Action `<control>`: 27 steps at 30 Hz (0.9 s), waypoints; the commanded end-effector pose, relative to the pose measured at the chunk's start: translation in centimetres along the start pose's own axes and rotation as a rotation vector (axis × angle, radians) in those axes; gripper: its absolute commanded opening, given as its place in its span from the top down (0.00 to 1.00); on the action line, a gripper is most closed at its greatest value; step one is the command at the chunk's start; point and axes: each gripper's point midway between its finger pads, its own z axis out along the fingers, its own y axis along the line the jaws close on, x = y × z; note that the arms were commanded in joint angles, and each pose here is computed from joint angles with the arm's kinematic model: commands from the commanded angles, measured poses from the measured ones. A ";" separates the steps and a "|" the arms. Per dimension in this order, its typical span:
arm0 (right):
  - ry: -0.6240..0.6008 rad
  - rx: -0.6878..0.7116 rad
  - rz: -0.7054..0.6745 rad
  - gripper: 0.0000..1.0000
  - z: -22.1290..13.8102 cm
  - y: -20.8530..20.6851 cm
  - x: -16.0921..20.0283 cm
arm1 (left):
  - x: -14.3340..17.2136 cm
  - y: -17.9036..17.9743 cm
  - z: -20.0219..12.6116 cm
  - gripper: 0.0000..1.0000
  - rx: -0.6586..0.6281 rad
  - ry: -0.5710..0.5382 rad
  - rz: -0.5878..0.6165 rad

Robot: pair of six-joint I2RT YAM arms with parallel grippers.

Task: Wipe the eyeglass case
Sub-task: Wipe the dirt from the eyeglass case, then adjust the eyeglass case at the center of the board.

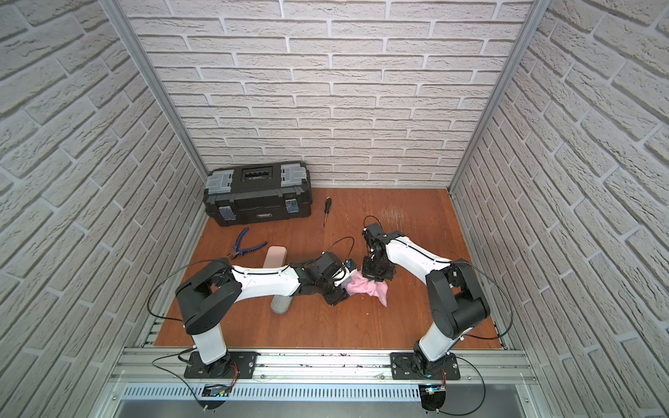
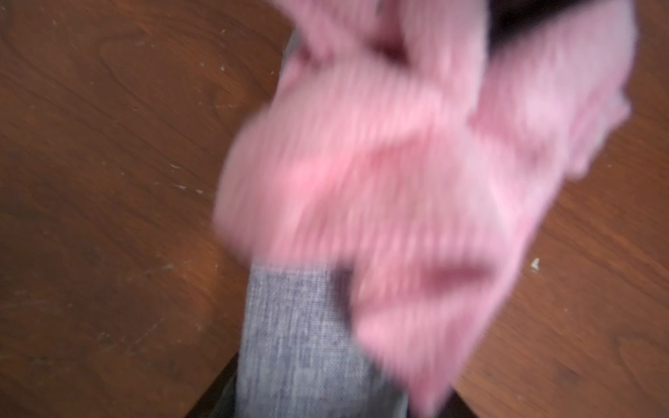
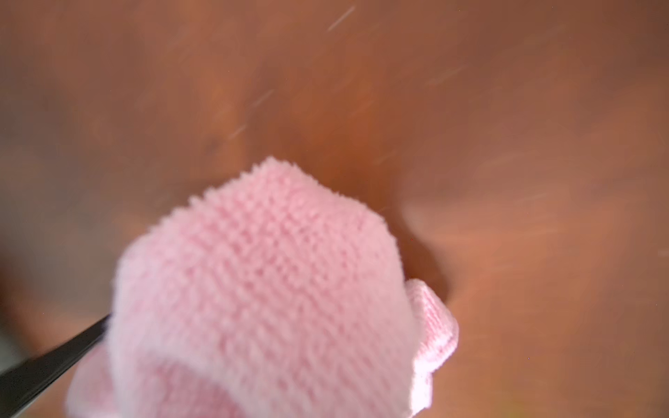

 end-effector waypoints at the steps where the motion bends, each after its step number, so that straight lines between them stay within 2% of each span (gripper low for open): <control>1: -0.163 0.278 -0.061 0.98 -2.9 -5.0 -3.3 | 1.7 -0.4 0.5 0.84 0.016 0.054 0.017; 5: -0.129 0.239 -0.070 0.98 -4.1 -4.7 -2.5 | 1.6 -0.3 0.5 0.81 0.009 0.078 0.004; 7: -0.108 0.216 -0.051 0.98 -4.4 -5.1 -1.8 | 1.7 -0.2 0.4 0.73 0.003 0.117 -0.026; 11: -0.062 0.226 -0.017 0.98 -3.5 -6.3 -0.3 | 1.3 -1.3 -0.2 0.48 0.050 0.138 -0.108; 13: -0.044 0.227 -0.001 0.98 -2.7 -6.4 -0.1 | 1.3 -2.0 -0.1 0.41 0.084 0.148 -0.145; 17: -0.018 0.203 0.032 0.98 -0.7 -5.4 -0.5 | 1.4 -3.1 0.2 0.31 0.128 0.183 -0.162; 21: -0.001 0.106 0.033 0.98 0.3 -2.3 -1.5 | 1.2 -3.5 0.0 0.23 0.154 0.191 -0.168; 27: -0.007 0.035 -0.021 0.98 0.0 1.7 -3.3 | 0.6 -3.9 -0.4 0.18 0.219 0.194 -0.209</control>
